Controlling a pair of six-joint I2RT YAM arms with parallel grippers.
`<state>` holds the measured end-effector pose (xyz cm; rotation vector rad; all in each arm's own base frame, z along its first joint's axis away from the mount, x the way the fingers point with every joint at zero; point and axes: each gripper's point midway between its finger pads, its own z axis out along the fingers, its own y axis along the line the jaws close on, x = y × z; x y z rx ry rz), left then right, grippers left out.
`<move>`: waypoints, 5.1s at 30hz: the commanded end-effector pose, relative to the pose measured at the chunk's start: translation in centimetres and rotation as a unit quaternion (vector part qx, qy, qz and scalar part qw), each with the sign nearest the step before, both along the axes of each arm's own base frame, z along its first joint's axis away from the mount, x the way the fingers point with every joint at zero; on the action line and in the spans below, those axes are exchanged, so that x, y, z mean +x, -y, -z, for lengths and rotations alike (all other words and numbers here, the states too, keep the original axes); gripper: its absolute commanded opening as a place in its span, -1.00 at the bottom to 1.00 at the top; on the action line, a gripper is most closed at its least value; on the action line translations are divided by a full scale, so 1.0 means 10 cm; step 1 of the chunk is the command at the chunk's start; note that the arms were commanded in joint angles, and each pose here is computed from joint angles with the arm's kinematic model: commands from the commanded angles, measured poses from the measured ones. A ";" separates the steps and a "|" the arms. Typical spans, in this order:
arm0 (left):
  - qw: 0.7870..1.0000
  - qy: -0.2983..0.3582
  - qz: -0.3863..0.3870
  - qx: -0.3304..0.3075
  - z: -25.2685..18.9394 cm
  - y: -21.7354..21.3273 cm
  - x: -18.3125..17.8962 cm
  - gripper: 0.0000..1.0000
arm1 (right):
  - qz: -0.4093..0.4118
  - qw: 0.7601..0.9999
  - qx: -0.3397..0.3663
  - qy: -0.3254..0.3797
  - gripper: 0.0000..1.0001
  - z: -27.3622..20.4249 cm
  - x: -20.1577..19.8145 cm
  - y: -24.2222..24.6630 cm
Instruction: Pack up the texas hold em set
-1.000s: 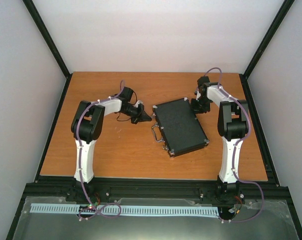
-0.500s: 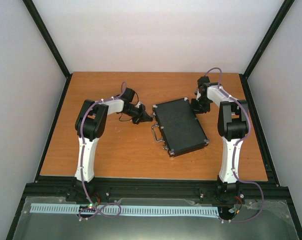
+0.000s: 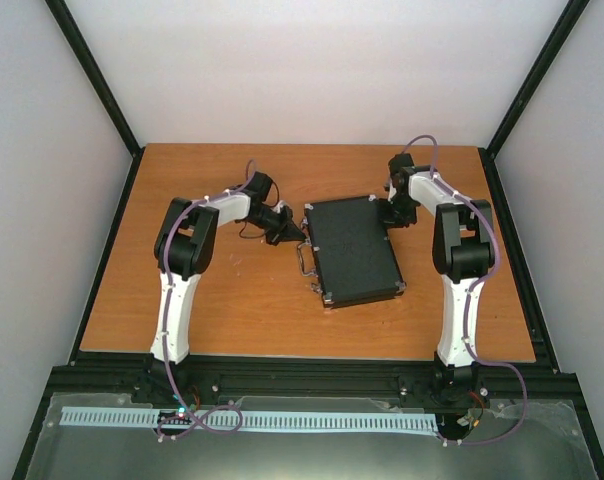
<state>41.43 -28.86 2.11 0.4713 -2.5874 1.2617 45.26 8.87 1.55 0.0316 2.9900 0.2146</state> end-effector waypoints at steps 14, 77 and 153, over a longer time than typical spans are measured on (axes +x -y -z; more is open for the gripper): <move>0.998 0.048 -0.022 0.046 -0.33 -0.61 -0.10 -0.98 | -0.005 1.000 -0.023 -0.012 -0.94 0.06 -0.03 -0.06; 1.000 0.007 0.004 -0.014 0.05 0.51 0.28 -0.98 | -0.060 0.997 0.017 -0.043 -0.94 0.14 -0.25 -0.52; 0.997 0.070 -0.011 0.005 -0.03 -0.19 0.27 -0.99 | -0.059 0.997 -0.008 -0.055 -0.94 0.24 -0.27 -0.52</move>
